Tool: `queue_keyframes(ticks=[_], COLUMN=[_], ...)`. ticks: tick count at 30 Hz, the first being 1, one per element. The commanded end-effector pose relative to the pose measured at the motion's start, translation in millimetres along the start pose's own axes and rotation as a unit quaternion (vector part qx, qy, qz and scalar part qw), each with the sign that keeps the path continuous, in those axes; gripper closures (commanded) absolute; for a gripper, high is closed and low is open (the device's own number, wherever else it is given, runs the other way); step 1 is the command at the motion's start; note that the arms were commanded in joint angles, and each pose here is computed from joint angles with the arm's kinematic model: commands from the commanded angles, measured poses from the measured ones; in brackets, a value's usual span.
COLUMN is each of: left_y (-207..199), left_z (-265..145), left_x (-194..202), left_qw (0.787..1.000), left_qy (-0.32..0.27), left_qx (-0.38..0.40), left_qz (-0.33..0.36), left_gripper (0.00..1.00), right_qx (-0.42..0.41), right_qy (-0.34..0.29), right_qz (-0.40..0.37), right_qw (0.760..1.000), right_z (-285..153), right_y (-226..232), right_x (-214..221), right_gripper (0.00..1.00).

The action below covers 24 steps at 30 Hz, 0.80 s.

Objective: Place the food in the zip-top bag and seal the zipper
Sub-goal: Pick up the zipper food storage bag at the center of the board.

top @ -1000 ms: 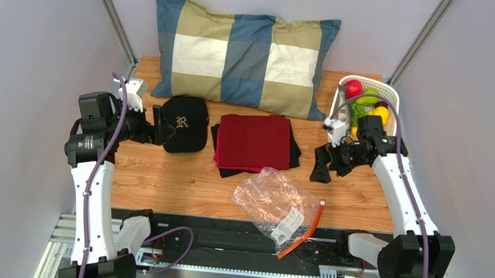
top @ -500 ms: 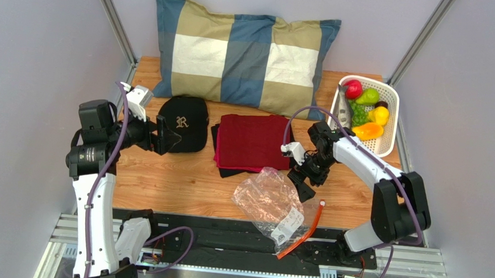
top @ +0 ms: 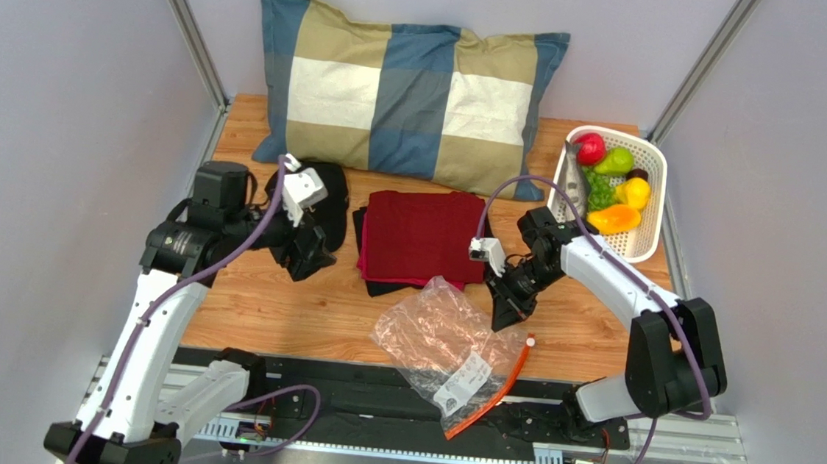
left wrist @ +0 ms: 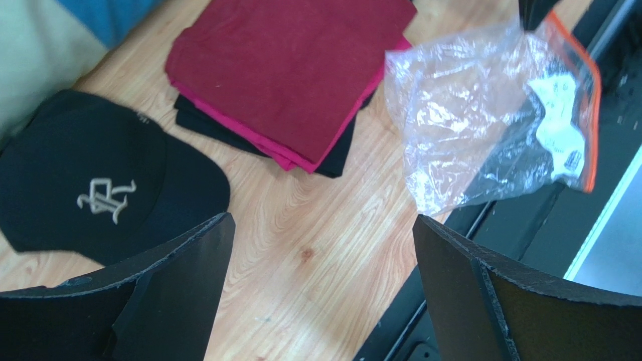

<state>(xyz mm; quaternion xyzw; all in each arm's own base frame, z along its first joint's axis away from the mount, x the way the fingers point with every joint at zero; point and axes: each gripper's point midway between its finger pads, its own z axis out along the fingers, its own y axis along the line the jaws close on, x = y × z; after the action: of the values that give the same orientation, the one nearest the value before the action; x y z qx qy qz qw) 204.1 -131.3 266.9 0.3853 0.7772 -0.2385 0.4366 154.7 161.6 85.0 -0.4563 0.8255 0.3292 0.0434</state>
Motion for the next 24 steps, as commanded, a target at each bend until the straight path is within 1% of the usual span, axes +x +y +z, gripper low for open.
queue_keyframes(ticks=[1,3,4,5,6,7,8,9,10,11,12,13,14,15,16,17,18,19,20,21,22,23,24], left_y=[-19.0,-32.4,-50.2,-59.9,-65.6,-83.3,-82.7,-87.6,-103.2,-97.5,-100.2,-102.9,-111.0,-114.2,-122.0,-131.3,-140.6,-144.8,-142.7,-158.2,-161.3,-160.8,-170.7], left_z=[11.4,18.7,24.1,25.3,28.1,31.8,35.7,41.0,45.8,50.5,54.1,56.2,57.6,60.1,63.6,64.0,67.2,71.9,73.8,78.7,81.9,83.1,87.3], left_x=[-15.5,-15.8,-15.9,-17.2,-21.5,-22.6,-23.9,-33.2,-32.6,-35.0,-43.9,-42.7,-43.8,-49.7,-44.8,-44.6,-49.4,-43.9,-43.9,-43.8,-41.9,-42.9,-42.2], left_qw=[0.994,0.989,0.982,0.977,0.972,0.965,0.965,0.963,0.961,0.964,0.964,0.964,0.961,0.959,0.955,0.947,0.944,0.941,0.943,0.941,0.944,0.947,0.954], left_qy=[0.01,0.017,0.017,0.012,0.002,-0.003,-0.001,-0.016,-0.017,-0.013,-0.03,-0.031,-0.031,-0.043,-0.041,-0.046,-0.061,-0.057,-0.055,-0.063,-0.063,-0.064,-0.069], left_qx=[0.041,0.067,0.101,0.12,0.129,0.154,0.14,0.133,0.141,0.103,0.086,0.076,0.054,0.036,0.032,0.015,0.01,0.003,-0.023,-0.016,-0.023,-0.042,-0.044], left_qz=[0.101,0.134,0.159,0.175,0.195,0.214,0.222,0.236,0.237,0.246,0.251,0.254,0.268,0.277,0.293,0.317,0.325,0.334,0.329,0.331,0.322,0.313,0.29], left_gripper=[0.03,0.03,0.03,0.01,0.01,0.01,0.01,0.01,0.03,0.05,0.08,0.1,0.17,0.18,0.18,0.17,0.16,0.16,0.16,0.16,0.16,0.16,0.16], right_qx=[-0.026,-0.035,-0.05,-0.053,-0.061,-0.082,-0.094,-0.11,-0.141,-0.159,-0.174,-0.196,-0.203,-0.211,-0.22,-0.228,-0.231,-0.236,-0.244,-0.245,-0.247,-0.256,-0.25], right_qy=[-0.105,-0.131,-0.145,-0.158,-0.168,-0.185,-0.195,-0.204,-0.223,-0.228,-0.231,-0.241,-0.243,-0.243,-0.248,-0.249,-0.259,-0.255,-0.252,-0.262,-0.262,-0.253,-0.26], right_qz=[-0.032,-0.036,-0.036,-0.041,-0.024,-0.024,-0.017,-0.002,0.02,0.041,0.061,0.086,0.097,0.112,0.132,0.138,0.137,0.154,0.187,0.181,0.197,0.233,0.243], right_qw=[0.994,0.99,0.988,0.985,0.984,0.979,0.976,0.973,0.964,0.96,0.955,0.947,0.943,0.94,0.934,0.931,0.928,0.925,0.918,0.916,0.912,0.904,0.901], right_z=[-24.1,-35.4,-39.6,-47.0,-52.0,-56.5,-59.3,-60.4,-64.7,-65.2,-62.6,-65.9,-65.7,-63.1,-65.1,-65.4,-66.7,-62.3,-63.3,-63.9,-61.9,-60.1,-60.3], right_y=[30.7,44.6,52.9,58.6,65.1,73.8,78.8,83.3,90.9,94.0,94.6,97.6,97.5,96.5,96.8,97.6,95.5,93.2,91.5,89.6,86.1,84.1,77.5], right_x=[-44.5,-55.8,-61.0,-69.9,-74.4,-83.0,-88.5,-92.9,-104.8,-109.2,-110.1,-120.2,-123.1,-122.5,-128.5,-130.2,-135.6,-134.1,-136.5,-141.7,-141.7,-143.7,-147.0], right_gripper=[1.0,1.0,1.0,1.0,1.0,1.0,1.0,1.0,1.0,1.0,1.0,1.0,1.0,1.0,1.0,1.0,1.0,1.0,1.0,1.0,1.0,1.0,1.0])
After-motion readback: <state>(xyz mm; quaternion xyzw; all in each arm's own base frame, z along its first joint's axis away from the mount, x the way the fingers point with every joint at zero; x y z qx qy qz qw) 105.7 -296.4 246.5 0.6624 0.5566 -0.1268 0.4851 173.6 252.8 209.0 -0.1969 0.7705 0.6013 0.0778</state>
